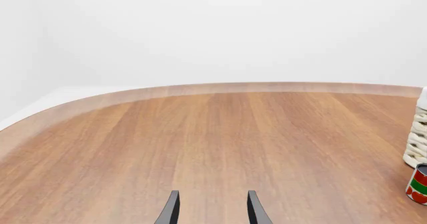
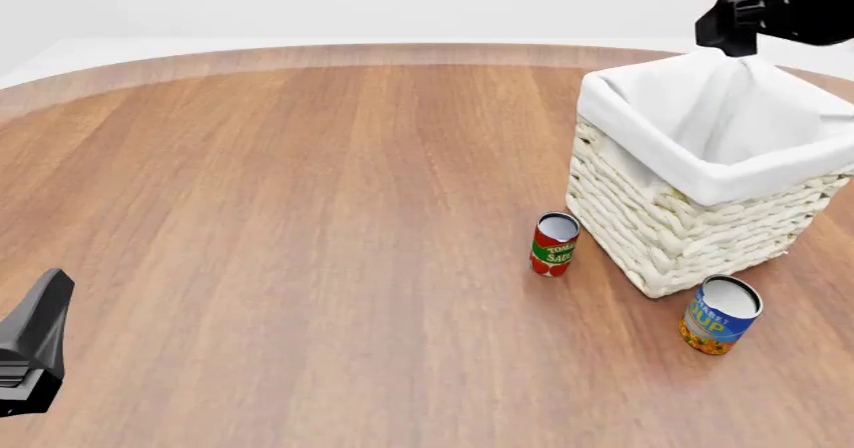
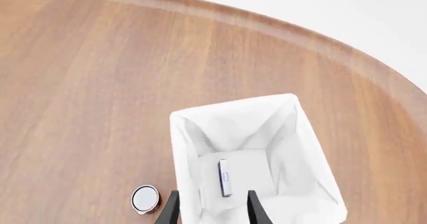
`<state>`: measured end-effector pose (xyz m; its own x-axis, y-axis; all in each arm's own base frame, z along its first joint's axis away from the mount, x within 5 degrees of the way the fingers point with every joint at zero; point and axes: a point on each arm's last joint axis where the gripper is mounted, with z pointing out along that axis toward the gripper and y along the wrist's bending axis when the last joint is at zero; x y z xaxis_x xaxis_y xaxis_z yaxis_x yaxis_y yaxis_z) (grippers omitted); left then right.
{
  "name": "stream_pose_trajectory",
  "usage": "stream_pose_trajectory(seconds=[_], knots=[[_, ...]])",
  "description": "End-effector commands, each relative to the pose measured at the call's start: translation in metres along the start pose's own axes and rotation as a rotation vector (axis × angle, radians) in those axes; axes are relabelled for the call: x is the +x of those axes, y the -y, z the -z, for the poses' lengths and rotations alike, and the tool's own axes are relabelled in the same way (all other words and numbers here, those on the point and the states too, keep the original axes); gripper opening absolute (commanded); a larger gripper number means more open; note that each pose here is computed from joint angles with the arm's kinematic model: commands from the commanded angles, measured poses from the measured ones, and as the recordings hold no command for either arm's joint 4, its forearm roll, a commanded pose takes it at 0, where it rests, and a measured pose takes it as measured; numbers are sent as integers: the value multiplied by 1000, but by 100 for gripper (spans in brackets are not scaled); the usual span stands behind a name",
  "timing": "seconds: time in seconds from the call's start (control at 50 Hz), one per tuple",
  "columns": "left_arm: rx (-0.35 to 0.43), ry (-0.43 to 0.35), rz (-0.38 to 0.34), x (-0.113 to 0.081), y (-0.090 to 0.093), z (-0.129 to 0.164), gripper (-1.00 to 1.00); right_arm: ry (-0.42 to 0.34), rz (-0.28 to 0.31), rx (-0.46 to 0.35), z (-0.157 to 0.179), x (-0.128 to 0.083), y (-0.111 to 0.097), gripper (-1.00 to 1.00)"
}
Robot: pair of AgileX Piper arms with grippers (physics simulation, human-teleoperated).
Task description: Pick up the alphabet soup and the cream cheese box, and put them in the basket.
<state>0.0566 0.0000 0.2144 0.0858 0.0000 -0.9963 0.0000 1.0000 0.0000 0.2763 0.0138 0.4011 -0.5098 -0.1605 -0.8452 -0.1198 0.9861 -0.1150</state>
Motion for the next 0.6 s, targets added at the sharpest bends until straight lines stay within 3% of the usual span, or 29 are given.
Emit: stream_pose_trajectory(seconds=[0.02, 0.6], knots=[[0, 0, 0, 0, 0, 0, 100, 15, 2, -14, 18, 5, -5, 100], [0, 0, 0, 0, 0, 0, 100, 22, -1, -15, 28, 7, -6, 100]])
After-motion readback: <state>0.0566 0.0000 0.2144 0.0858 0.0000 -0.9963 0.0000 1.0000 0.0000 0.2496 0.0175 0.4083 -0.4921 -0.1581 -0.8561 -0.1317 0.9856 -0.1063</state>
